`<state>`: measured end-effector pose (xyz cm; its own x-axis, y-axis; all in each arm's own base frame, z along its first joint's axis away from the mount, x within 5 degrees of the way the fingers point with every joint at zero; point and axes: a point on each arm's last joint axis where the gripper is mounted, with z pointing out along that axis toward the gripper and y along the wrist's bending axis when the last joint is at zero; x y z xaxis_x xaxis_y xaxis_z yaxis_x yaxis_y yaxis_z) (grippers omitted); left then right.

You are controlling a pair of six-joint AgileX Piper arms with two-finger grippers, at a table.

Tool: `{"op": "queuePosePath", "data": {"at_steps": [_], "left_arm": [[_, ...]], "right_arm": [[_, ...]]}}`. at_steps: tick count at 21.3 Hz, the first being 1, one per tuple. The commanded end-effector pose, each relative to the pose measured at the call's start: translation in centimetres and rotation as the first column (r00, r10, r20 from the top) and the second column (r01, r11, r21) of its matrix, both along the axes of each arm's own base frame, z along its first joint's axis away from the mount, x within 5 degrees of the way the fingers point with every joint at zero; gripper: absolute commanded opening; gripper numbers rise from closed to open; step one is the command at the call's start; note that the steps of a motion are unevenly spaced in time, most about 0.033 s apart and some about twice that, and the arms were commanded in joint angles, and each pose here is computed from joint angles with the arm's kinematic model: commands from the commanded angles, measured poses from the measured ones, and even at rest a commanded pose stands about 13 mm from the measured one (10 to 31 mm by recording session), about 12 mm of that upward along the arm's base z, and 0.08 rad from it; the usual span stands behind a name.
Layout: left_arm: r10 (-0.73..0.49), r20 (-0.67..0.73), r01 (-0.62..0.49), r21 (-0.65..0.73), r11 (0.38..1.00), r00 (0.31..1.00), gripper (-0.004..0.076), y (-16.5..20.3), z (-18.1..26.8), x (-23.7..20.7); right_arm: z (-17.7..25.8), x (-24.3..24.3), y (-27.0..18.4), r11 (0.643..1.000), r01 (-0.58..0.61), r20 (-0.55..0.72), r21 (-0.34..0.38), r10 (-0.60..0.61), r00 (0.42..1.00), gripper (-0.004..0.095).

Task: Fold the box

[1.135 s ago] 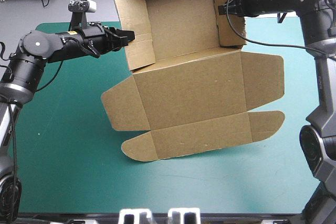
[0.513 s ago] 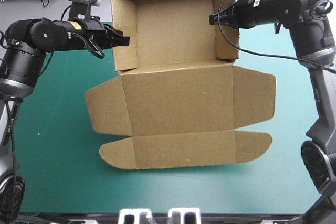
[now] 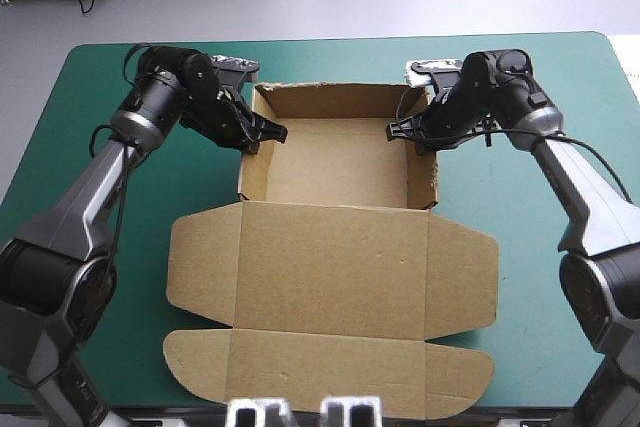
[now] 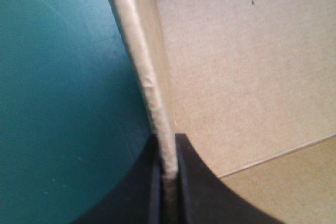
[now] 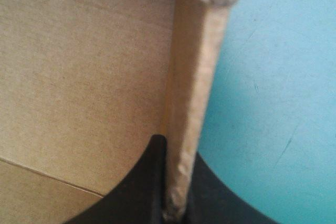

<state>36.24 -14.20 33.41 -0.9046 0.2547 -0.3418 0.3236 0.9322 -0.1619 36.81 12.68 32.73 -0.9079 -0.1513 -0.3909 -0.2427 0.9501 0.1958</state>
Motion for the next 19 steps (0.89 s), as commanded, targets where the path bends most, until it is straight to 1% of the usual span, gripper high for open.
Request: {"op": "queuePosePath", "data": {"at_steps": [1,2,5,7,10,11,12,13,14,15,16,19], "left_arm": [[0.006,0.001,-0.006,-0.064,0.998,1.0,-0.001,-1.2,-0.2,0.7],[0.012,-0.056,-0.014,-0.046,0.999,0.998,-0.001,-1.4,-1.8,1.3],[0.014,-0.135,-0.016,-0.014,1.0,0.991,-0.001,-1.6,-3.7,1.7],[0.014,-0.165,-0.014,0.002,1.0,0.986,-0.001,-1.7,-4.9,2.1],[0.018,-0.156,-0.011,0.044,0.999,0.988,-0.001,-1.4,-5.3,2.4],[0.019,-0.151,-0.01,0.058,0.998,0.988,-0.0009,-1.3,-5.3,2.5],[0.02,-0.144,-0.009,0.075,0.997,0.989,-0.0006,-1.1,-5.3,2.5],[0.02,-0.145,-0.009,0.075,0.997,0.989,0.0007,-1.1,-5.3,2.5],[0.016,-0.146,-0.005,0.072,0.997,0.989,0.005,-1.2,-5.3,2.5],[0.015,-0.149,-0.006,0.063,0.998,0.989,0.0095,-1.2,-5.3,2.5],[0.015,-0.152,-0.006,0.057,0.998,0.988,0.0179,-1.3,-5.3,2.4],[0.014,-0.152,-0.006,0.056,0.998,0.988,0.0334,-1.3,-5.3,2.4]], "right_arm": [[0.5,1.0,1.0,0.999,-0.021,0.104,0.049,0.016,0.994,-0.0009],[-0.9,1.9,1.3,0.998,-0.015,0.09,0.053,0.01,0.996,-0.001],[-3.1,2.9,1.8,0.999,-0.014,0.042,0.05,0.012,0.999,-0.0009],[-4.9,3.5,2.1,0.998,-0.049,0.009,0.039,0.049,0.999,-0.0009],[-5.7,3.9,2.1,0.994,-0.112,0.022,0.0,0.112,0.994,0.0005],[-5.6,3.9,2.0,0.993,-0.116,0.025,-0.013,0.116,0.993,0.0031],[-5.5,3.8,1.9,0.992,-0.123,0.015,-0.029,0.124,0.992,0.011],[-5.2,3.8,1.9,0.992,-0.126,0.013,-0.029,0.126,0.992,0.0173],[-4.8,3.9,1.9,0.991,-0.128,0.018,-0.029,0.129,0.992,0.0256],[-4.4,3.9,2.0,0.991,-0.129,0.023,-0.026,0.13,0.991,0.0291],[-3.5,4.0,2.0,0.991,-0.133,0.039,-0.023,0.134,0.99,0.0326],[-1.8,4.2,2.0,0.99,-0.14,0.068,-0.032,0.142,0.987,0.0333]]}}
